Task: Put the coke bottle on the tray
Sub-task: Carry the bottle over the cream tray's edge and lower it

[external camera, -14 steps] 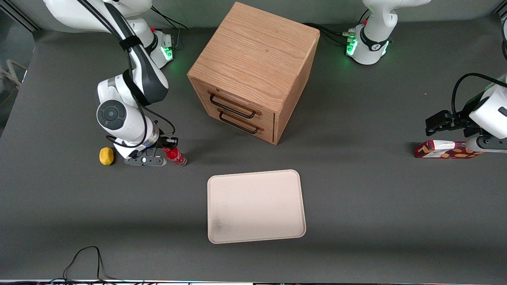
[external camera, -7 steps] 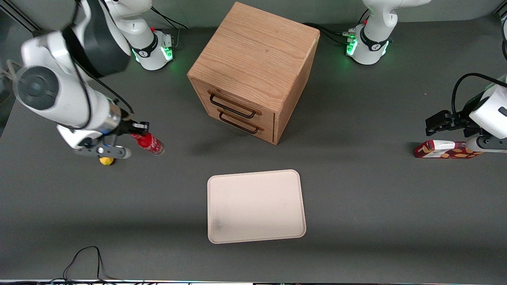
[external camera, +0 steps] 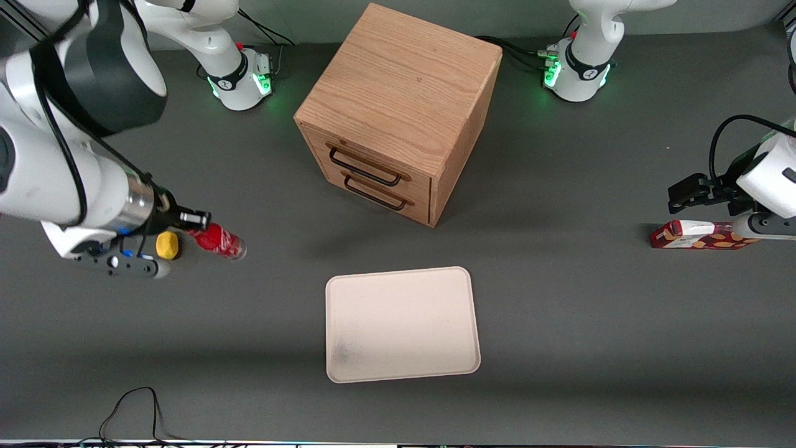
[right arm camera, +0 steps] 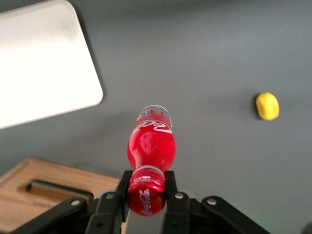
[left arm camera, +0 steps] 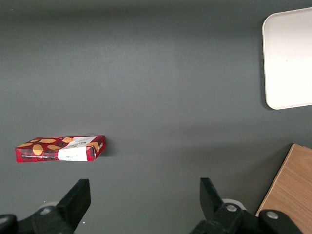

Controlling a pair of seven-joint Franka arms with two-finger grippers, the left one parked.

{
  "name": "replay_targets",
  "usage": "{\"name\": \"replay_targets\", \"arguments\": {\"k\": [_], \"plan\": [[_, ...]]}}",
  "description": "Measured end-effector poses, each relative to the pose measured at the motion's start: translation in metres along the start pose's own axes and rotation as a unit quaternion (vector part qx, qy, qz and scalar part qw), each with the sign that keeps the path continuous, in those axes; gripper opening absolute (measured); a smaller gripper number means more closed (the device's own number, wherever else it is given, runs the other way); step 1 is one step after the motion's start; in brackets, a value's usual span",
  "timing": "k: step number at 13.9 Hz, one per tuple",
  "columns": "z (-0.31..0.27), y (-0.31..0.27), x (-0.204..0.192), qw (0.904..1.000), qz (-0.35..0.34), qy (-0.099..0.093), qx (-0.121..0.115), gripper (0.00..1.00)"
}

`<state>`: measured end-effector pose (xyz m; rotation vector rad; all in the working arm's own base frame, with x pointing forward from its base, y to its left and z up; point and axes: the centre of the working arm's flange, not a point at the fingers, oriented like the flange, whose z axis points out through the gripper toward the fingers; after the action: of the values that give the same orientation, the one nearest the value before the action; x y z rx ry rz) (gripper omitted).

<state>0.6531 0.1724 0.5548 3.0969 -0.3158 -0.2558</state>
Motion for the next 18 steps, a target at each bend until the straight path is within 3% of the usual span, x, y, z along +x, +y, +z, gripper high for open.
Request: {"name": "replay_targets", "arguments": {"k": [6,12,15,18], "plan": [[0.061,-0.044,0.069,0.9954,0.014,0.071,0.063,0.31],[0.11,-0.097,0.095,0.9847,0.0,0.134,0.111,0.31],[0.137,-0.12,0.099,0.9817,-0.009,0.147,0.12,0.31],[0.164,-0.143,0.099,0.9796,-0.026,0.166,0.11,0.31]]}}
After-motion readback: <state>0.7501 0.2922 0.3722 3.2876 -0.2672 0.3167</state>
